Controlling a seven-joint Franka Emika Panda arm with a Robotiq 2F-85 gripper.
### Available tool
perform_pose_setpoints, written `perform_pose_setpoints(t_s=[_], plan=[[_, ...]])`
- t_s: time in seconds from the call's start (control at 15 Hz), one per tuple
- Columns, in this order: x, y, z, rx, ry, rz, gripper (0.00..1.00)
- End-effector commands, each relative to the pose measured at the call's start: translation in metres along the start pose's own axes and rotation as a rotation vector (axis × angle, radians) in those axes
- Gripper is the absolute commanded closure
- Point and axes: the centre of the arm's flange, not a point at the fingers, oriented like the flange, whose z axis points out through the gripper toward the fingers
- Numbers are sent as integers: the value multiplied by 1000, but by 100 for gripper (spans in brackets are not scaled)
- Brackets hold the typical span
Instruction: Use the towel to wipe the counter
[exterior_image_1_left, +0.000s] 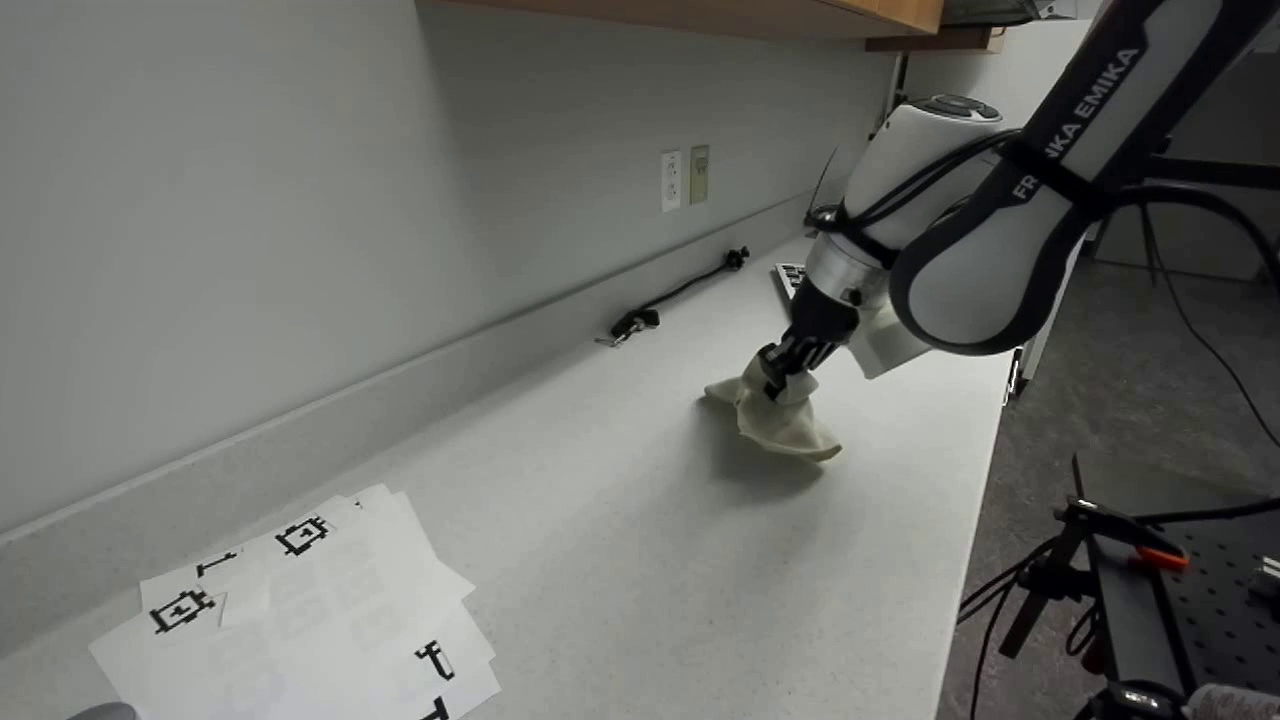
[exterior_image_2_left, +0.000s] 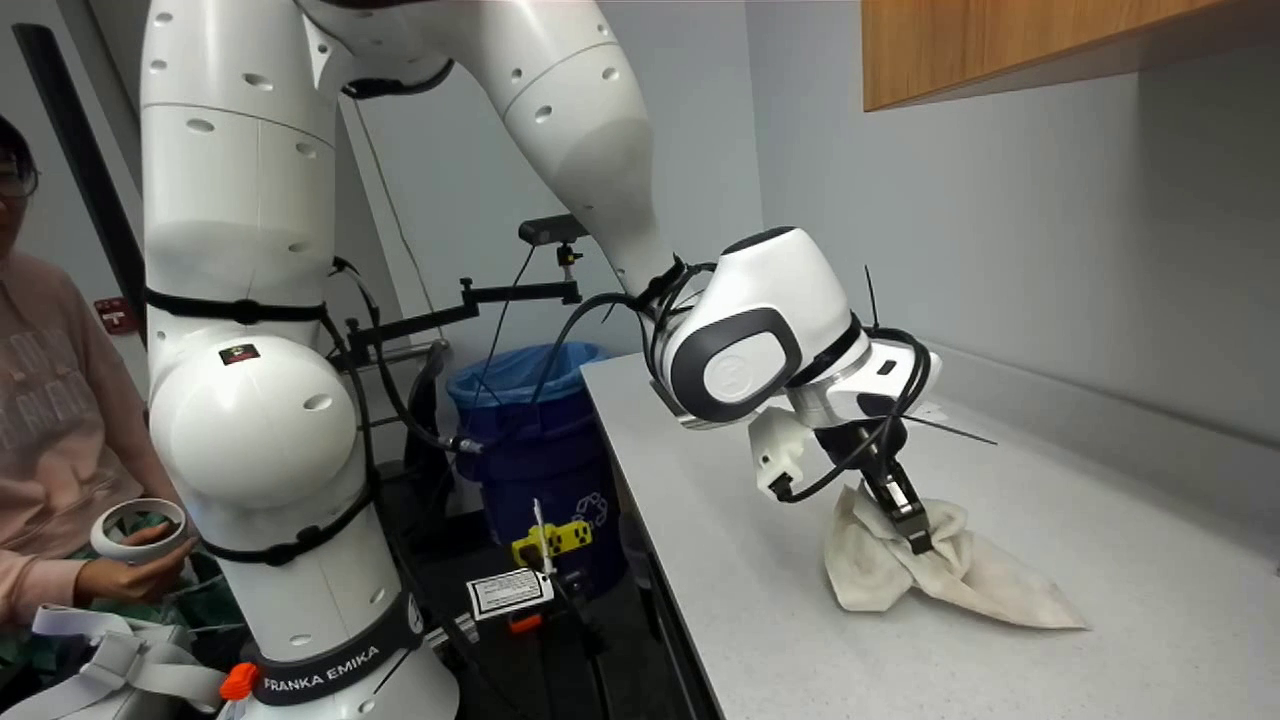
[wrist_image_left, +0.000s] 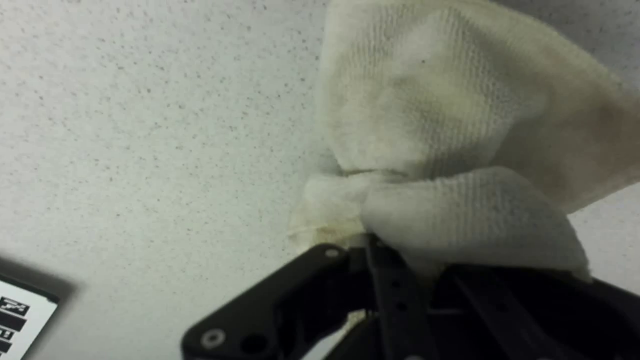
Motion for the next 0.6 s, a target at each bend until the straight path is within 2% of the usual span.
perform_pose_setpoints(t_s=[0.0, 0.4, 0.47, 0.53], plan=[[5, 2, 30, -1, -38, 13, 98], [-19, -7, 12, -1, -55, -47, 96], [-21, -7, 6, 2, -50, -54, 66], [-23, -7, 2, 3, -45, -57, 65]])
